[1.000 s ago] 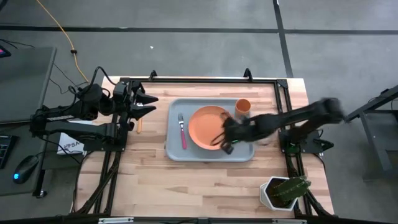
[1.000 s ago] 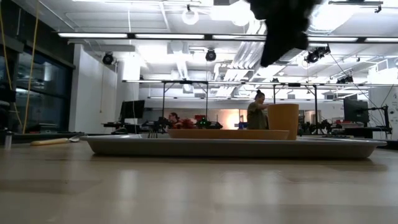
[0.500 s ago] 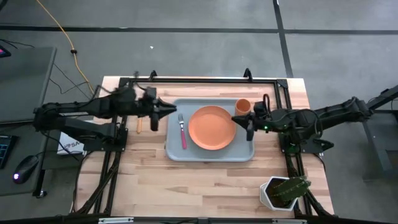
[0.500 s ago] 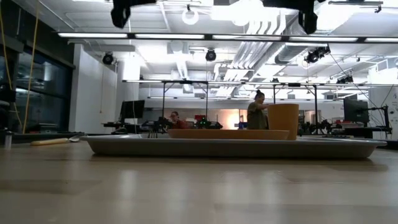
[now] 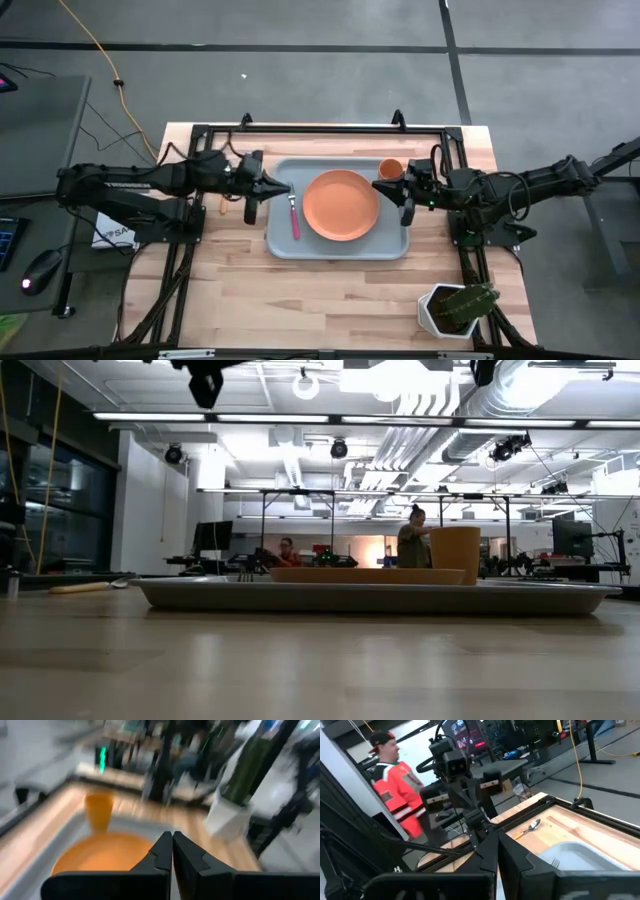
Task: Pick and place plate/cup/fork/spoon on tray
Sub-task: Put the pink fork on the gray tray to the left of the orange plate, then put the yellow spoon on the gray tray to the left of the pink fork
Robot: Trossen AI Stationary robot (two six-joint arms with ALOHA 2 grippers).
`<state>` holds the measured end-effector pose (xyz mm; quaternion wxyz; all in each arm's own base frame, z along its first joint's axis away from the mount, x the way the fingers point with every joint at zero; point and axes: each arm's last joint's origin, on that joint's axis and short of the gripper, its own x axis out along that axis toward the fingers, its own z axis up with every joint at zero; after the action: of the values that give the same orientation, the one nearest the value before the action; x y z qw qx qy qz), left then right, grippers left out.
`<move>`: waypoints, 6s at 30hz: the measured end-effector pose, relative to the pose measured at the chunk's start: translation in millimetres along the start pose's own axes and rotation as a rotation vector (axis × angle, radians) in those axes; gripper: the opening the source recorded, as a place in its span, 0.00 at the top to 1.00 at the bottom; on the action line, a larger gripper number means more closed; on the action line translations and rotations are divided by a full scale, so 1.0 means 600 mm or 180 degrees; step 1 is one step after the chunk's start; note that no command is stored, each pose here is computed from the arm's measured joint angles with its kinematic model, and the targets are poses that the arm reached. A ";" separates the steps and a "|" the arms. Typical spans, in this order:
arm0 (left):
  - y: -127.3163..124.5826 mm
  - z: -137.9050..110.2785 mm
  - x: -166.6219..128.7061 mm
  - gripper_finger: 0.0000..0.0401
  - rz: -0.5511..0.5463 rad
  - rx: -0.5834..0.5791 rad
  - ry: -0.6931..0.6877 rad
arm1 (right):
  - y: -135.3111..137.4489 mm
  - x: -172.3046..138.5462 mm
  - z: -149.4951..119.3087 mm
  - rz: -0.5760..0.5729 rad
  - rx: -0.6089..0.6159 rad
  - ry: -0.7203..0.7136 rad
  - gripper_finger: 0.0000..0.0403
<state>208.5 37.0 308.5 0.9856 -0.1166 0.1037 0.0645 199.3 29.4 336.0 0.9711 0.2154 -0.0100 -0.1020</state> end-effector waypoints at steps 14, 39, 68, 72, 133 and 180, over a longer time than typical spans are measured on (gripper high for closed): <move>0.003 -0.022 -0.014 1.00 -0.0046 -0.0025 -0.0221 | 0.002 0.000 -0.001 0.0109 0.0000 0.0053 1.00; 0.174 -0.160 0.103 1.00 0.1175 -0.0424 0.2629 | -0.001 0.000 0.000 -0.0036 0.0004 -0.0007 1.00; 0.206 -0.202 0.155 1.00 0.1622 -0.0571 0.2463 | -0.001 0.001 -0.002 -0.0049 0.0011 0.0012 1.00; 0.207 -0.201 0.156 1.00 0.1625 -0.0583 0.2427 | -0.001 0.001 -0.002 -0.0049 0.0011 0.0010 1.00; -0.055 0.065 -0.174 1.00 -0.0311 0.0008 -0.1065 | 0.002 0.001 0.004 0.0020 -0.0050 -0.0083 1.00; -0.049 0.066 -0.174 0.71 0.0075 0.0140 -0.1124 | 0.009 0.000 0.002 0.0489 -0.0957 0.0023 1.00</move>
<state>119.0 7.4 375.3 0.9900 -0.0806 -0.0683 0.0932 200.5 33.7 339.4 0.9974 0.0667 -0.0076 -0.0270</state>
